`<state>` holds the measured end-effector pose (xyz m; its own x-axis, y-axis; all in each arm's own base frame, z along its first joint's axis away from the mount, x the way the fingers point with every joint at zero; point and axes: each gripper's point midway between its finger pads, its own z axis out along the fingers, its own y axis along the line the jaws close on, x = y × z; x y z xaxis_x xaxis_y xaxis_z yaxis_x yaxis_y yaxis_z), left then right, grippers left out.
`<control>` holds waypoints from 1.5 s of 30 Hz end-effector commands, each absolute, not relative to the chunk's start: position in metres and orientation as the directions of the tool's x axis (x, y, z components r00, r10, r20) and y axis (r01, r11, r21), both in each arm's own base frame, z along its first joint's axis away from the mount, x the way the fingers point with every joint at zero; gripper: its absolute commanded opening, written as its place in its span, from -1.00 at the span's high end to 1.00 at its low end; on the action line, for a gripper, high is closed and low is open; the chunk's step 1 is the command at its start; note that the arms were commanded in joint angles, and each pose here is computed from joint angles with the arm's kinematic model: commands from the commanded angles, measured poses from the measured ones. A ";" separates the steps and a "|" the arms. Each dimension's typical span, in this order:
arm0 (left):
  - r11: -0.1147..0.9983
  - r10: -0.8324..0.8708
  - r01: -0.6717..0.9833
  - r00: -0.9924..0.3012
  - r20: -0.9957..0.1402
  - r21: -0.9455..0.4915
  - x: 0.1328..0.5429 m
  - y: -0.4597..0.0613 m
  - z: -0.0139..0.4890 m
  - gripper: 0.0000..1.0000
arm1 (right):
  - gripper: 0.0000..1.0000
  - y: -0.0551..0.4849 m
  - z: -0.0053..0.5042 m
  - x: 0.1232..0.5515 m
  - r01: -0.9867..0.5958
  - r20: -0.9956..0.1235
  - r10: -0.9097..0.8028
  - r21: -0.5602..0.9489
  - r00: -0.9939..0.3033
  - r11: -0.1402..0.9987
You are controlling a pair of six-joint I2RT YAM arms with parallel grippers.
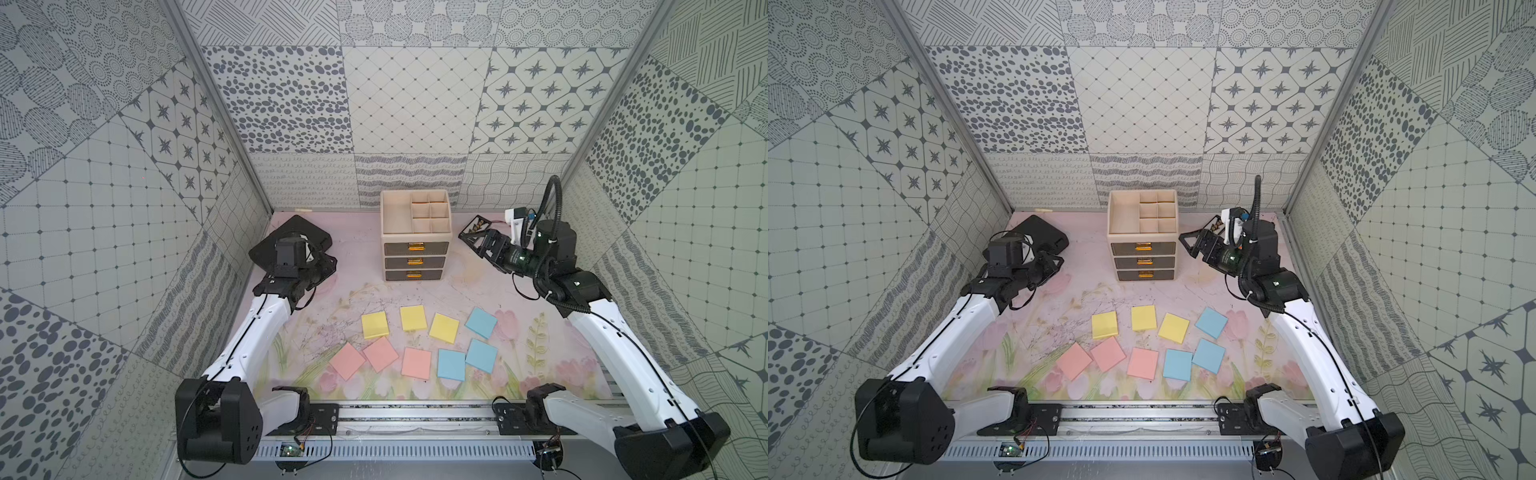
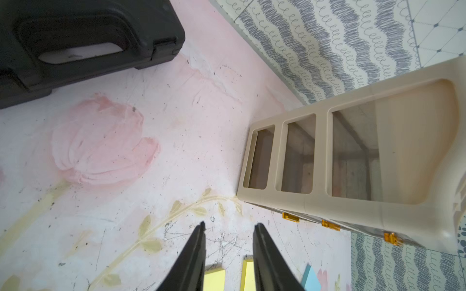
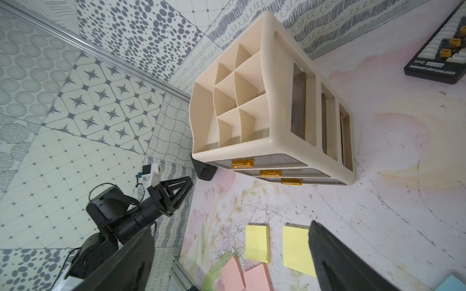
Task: Please put the sticky notes in the drawer by color
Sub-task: Open the drawer in the storage box.
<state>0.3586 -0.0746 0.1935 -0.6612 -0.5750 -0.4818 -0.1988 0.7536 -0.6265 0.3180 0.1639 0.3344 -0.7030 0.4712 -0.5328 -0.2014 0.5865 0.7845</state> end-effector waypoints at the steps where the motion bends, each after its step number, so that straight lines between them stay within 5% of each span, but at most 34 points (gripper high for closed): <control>1: 0.737 -0.580 -0.262 -0.719 -0.382 -0.623 0.340 -0.082 0.182 0.28 | -0.98 0.153 0.367 0.318 -0.325 -0.537 0.546 0.837 -0.643 0.441; 6: 0.753 -0.563 -0.274 -0.738 -0.371 -0.598 0.334 -0.084 0.183 0.27 | -0.97 0.148 0.338 0.332 -0.221 -0.652 0.370 0.641 -0.662 0.735; 10: 0.760 -0.554 -0.279 -0.751 -0.360 -0.587 0.334 -0.088 0.180 0.27 | -0.98 0.146 0.332 0.343 -0.181 -0.645 0.335 0.599 -0.687 0.780; 15: 0.771 -0.548 -0.299 -0.761 -0.347 -0.562 0.331 -0.089 0.176 0.27 | -0.98 0.160 0.345 0.335 -0.314 -0.685 0.388 0.666 -0.617 0.676; 21: 0.775 -0.543 -0.290 -0.760 -0.357 -0.562 0.331 -0.091 0.186 0.03 | -0.96 0.165 0.294 0.330 -0.156 -0.608 0.532 0.732 -0.589 0.663; 33: 0.798 -0.412 -0.098 -0.809 -0.420 -0.595 0.351 -0.126 0.246 -0.11 | -0.21 0.231 0.250 0.337 -0.104 -0.530 0.691 0.823 -0.492 0.558; 35: 0.793 -0.406 -0.070 -0.801 -0.439 -0.605 0.352 -0.129 0.254 -0.17 | -0.25 0.238 0.255 0.342 -0.132 -0.514 0.721 0.845 -0.465 0.518; 38: 0.792 -0.401 -0.041 -0.787 -0.469 -0.609 0.353 -0.130 0.264 -0.33 | -0.58 0.251 0.258 0.352 -0.145 -0.503 0.733 0.856 -0.458 0.496; 45: 0.810 -0.378 -0.008 -0.771 -0.513 -0.586 0.362 -0.133 0.272 -0.73 | -0.58 0.283 0.256 0.372 -0.156 -0.470 0.755 0.878 -0.457 0.453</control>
